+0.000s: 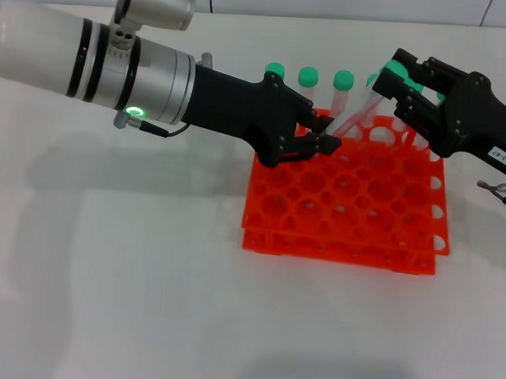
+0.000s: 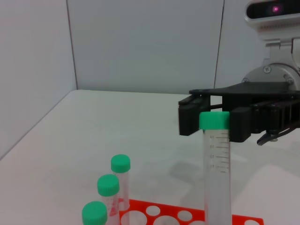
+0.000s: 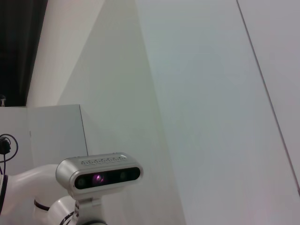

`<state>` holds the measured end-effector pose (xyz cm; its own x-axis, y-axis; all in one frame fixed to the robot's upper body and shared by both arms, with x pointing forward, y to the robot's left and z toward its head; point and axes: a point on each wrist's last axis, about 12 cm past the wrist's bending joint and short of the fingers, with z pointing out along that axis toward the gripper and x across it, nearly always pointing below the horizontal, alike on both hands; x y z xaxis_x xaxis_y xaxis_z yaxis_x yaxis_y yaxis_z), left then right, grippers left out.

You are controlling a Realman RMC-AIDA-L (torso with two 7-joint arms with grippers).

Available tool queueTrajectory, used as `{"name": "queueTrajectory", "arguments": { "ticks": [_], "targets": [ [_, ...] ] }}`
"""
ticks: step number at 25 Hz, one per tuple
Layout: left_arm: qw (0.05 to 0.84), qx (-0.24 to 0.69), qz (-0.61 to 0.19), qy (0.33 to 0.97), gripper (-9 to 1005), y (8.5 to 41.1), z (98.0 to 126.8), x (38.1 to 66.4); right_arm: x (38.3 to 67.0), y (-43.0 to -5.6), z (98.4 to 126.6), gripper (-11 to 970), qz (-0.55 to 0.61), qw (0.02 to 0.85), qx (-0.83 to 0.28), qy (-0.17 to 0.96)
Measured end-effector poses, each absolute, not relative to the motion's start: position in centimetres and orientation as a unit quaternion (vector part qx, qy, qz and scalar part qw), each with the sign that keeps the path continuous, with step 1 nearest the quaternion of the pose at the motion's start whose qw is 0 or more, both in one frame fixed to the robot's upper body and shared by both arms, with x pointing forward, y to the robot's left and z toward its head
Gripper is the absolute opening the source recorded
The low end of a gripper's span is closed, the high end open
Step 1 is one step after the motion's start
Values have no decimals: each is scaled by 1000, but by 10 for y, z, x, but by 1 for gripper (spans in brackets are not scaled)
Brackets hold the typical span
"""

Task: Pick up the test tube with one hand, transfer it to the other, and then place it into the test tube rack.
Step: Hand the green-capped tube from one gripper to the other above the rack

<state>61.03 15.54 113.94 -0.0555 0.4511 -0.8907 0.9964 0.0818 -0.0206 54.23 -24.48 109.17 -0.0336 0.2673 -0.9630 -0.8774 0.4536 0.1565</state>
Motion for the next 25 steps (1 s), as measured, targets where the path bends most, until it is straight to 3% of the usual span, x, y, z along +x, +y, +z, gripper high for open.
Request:
{"name": "queueTrajectory", "arguments": {
  "ticks": [8,16,25],
  "targets": [
    [378,570,-359,635,192,154,1139,611,541,-247,1091,263,446,639,-272,564],
    [374,562,-363,642,191,148,1140,611,542,-248,1092,271,444,641,-271,564],
    [347,547,-370,666,283,139,1141,607,545,-247,1094,279,446,640,-274,562]
  ]
}}
